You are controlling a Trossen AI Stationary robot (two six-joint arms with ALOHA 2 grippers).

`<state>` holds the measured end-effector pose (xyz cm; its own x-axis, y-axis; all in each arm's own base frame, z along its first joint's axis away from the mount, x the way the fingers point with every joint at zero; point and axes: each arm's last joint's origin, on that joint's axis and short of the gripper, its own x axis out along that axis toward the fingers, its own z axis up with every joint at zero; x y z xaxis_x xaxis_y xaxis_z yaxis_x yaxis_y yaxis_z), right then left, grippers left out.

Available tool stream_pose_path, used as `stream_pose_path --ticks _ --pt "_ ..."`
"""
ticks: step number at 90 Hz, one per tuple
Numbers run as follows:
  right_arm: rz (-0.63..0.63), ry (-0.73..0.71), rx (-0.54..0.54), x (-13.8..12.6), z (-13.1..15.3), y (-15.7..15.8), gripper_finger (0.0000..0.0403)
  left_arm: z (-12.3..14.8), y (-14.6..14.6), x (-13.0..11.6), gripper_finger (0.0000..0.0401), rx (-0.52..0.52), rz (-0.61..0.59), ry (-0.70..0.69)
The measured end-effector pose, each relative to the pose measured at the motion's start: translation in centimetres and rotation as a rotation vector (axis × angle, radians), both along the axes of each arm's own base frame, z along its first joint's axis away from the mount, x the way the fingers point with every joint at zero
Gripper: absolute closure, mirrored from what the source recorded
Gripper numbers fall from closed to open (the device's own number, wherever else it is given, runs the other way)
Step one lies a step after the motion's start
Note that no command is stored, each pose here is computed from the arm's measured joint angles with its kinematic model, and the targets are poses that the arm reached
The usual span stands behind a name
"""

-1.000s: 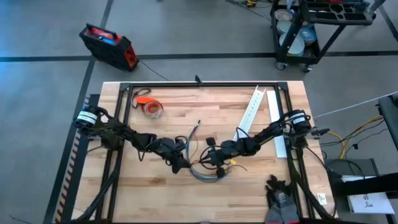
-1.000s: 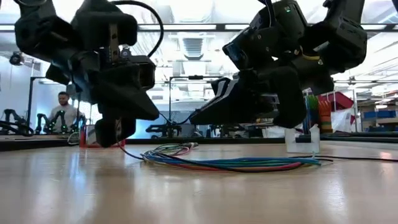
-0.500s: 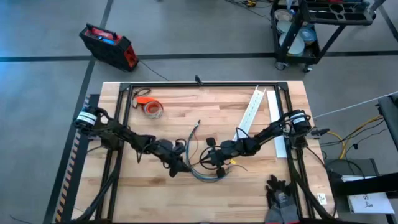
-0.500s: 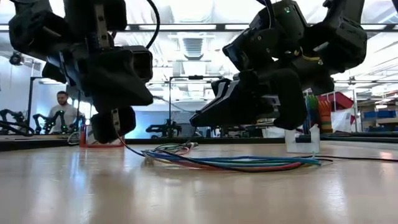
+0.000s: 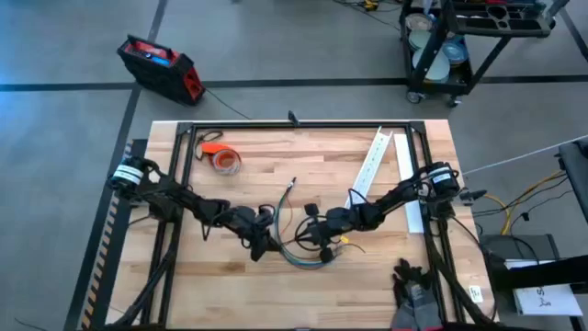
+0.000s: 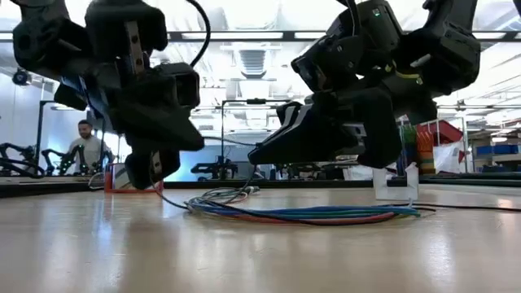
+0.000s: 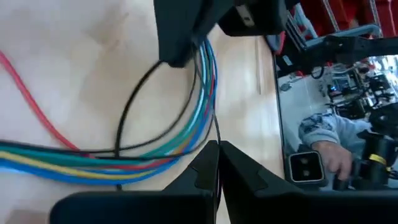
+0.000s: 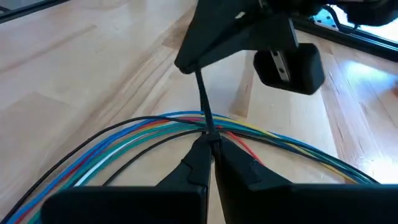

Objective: Ziptie cables
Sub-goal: Wrap the cables together using a black zip tie

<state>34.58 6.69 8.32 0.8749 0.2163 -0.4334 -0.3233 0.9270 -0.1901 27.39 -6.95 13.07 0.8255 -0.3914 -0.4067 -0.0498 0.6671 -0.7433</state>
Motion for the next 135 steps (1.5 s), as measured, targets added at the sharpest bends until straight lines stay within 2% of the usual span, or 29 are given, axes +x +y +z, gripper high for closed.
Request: stream_pose_path --ticks 34,90,101,113,122,135 --pt "0.005 -0.01 -0.008 0.0 0.1 0.0 0.0403 0.7 0.3 0.8 0.0401 0.037 -0.012 -0.041" --pt "0.003 -0.017 -0.004 0.2 0.3 0.0 0.0403 0.9 1.4 1.7 0.0401 0.055 -0.009 0.037" --pt "-0.005 -0.015 0.003 0.3 0.2 -0.1 0.0403 1.6 1.7 2.4 0.0401 0.055 -0.034 0.006" --pt "-0.006 -0.013 0.003 0.3 0.2 -0.1 0.0403 1.9 1.9 2.9 0.0401 0.079 -0.063 0.063" --pt "-0.004 -0.012 0.003 0.3 0.2 -0.1 0.0403 2.2 1.9 3.8 0.0401 0.07 -0.088 0.057" --pt "-0.003 -0.004 0.002 0.2 0.2 -0.1 0.0403 1.2 1.7 5.5 0.0401 0.038 -0.135 0.093"
